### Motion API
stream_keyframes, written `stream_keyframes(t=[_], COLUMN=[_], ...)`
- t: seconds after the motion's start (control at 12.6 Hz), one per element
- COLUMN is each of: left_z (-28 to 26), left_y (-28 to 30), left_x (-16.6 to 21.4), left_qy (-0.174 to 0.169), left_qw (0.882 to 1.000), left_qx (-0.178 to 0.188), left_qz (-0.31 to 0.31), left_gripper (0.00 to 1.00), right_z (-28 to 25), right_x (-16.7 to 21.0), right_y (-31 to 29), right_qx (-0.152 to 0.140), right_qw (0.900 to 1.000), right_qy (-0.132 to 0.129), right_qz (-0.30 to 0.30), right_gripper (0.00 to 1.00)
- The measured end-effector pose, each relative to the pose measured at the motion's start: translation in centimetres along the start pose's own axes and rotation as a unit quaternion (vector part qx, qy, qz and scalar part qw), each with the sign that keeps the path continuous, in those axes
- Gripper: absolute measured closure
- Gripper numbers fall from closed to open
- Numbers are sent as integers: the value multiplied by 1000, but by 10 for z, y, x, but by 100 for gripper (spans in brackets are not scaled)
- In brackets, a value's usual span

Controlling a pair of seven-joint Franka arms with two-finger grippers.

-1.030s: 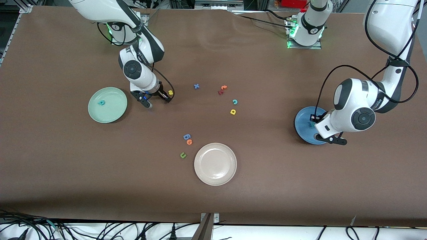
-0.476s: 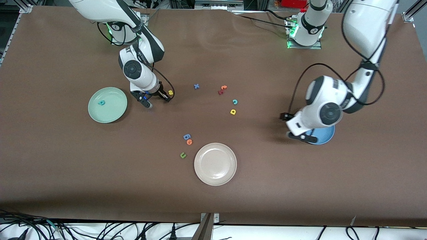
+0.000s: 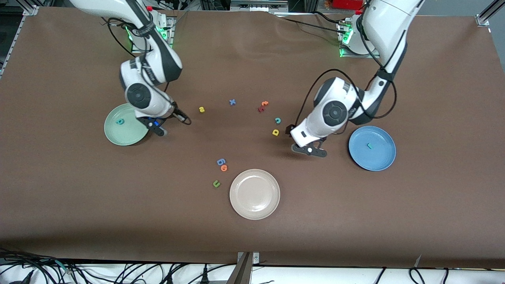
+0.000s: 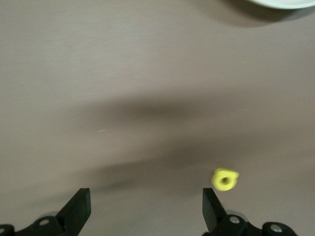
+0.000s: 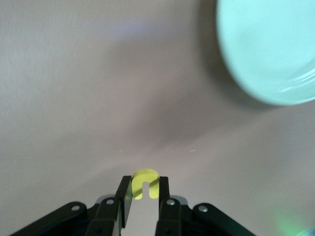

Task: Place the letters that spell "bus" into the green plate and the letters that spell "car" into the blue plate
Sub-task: 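Drop the u on the green plate while the left gripper grasps yellow o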

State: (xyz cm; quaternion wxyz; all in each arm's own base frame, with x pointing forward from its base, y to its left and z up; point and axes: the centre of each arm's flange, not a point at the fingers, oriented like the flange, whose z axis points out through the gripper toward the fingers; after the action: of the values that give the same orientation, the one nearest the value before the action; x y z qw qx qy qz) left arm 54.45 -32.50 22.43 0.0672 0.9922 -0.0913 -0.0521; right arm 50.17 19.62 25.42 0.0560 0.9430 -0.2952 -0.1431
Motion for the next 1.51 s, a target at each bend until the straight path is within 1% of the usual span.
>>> stream_keyframes(t=[0.08, 0.24, 0.4, 0.55, 0.71, 0.95, 1.03, 1.11, 1.19, 1.27, 1.35, 1.43, 1.51], left_z=[8, 25, 37, 44, 50, 60, 62, 63, 64, 66, 67, 68, 69], left_y=[14, 40, 63, 75, 80, 79, 79, 80, 82, 84, 86, 89, 91], left_x=[-6, -20, -30, -38, -39, -38, -37, -37, -38, -40, -41, -43, -44], left_qy=[11, 22, 26, 26, 41, 48, 47, 47, 46, 45, 45, 44, 44], left_qw=[1000, 1000, 999, 999, 998, 998, 998, 998, 998, 998, 998, 998, 998], left_qx=[-3, -6, -9, 0, 18, 25, 25, 24, 25, 25, 25, 25, 25], left_qz=[-2, -14, -22, -27, -32, -41, -42, -41, -40, -39, -40, -43, -44], left_gripper=[0, 0, 0, 0, 3, 7, 11, 13, 20, 20, 29, 30, 38], right_z=[-13, -26, -27, -26, -19, 14, 30, 44, 54, 60, 61, 60, 59], right_x=[13, 35, 66, 96, 117, 139, 142, 143, 143, 143, 143, 143, 142], right_y=[7, 21, 52, 85, 109, 131, 135, 137, 139, 140, 140, 140, 140], right_qx=[-7, -13, -20, -21, -28, -35, -36, -36, -37, -37, -37, -37, -36], right_qw=[1000, 999, 997, 993, 989, 984, 983, 983, 983, 983, 982, 982, 982], right_qy=[-6, -14, -27, -35, -39, -50, -50, -50, -50, -50, -50, -50, -49], right_qz=[-8, -34, -74, -109, -141, -165, -171, -173, -174, -175, -176, -176, -177], right_gripper=[74, 74, 74, 74, 74, 74, 74, 74, 74, 74, 71, 71, 63])
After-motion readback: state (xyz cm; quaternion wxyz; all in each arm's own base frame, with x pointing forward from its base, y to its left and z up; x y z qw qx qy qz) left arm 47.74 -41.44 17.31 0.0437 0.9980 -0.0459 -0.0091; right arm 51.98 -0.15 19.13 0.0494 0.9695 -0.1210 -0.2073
